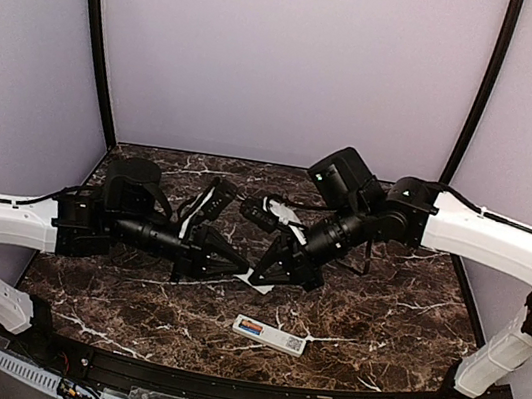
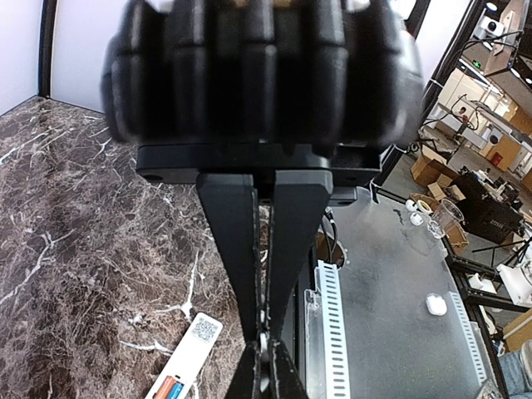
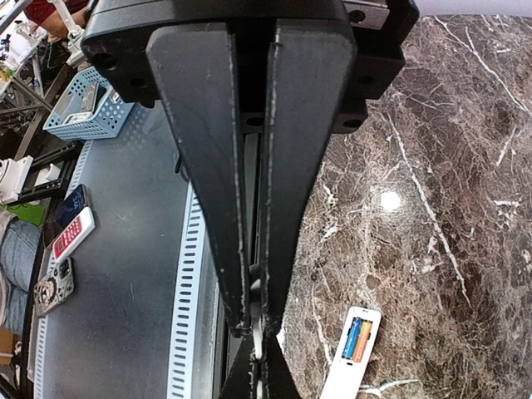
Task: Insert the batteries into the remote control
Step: Pass from the right arm to the left, then pass from the left arm to the right
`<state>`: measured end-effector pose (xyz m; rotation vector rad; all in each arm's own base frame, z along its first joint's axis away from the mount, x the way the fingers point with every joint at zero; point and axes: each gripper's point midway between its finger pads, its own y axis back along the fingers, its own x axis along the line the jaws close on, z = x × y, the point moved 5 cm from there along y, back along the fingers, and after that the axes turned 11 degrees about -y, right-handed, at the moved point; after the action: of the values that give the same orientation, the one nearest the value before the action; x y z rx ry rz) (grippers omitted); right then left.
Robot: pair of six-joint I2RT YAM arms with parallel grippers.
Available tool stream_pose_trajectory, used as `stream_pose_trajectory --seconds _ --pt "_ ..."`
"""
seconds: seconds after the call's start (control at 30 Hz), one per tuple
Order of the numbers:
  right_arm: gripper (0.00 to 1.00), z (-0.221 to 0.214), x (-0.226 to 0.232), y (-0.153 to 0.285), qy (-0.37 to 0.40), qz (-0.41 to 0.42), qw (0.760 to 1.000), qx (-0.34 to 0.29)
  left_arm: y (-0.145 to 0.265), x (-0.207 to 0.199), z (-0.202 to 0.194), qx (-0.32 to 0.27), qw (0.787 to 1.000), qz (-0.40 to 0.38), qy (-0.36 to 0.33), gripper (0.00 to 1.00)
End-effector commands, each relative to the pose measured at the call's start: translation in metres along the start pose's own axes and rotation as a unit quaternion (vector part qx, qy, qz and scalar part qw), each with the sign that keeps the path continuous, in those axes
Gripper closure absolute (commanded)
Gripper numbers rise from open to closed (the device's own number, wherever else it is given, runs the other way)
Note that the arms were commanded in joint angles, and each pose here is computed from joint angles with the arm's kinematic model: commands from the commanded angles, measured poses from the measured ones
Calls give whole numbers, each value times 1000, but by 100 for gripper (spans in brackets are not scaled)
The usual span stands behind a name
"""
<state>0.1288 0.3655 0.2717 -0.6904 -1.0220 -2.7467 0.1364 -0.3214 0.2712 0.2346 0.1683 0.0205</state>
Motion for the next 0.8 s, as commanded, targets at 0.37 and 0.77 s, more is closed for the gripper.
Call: stream_pose_trajectory --seconds 0.37,0.77 --pt "37 -17 -37 21 -5 -150 983 -102 12 44 -42 49 981 131 138 100" --pt "12 -33 -52 -4 66 -247 938 -236 14 69 -55 26 970 123 206 100"
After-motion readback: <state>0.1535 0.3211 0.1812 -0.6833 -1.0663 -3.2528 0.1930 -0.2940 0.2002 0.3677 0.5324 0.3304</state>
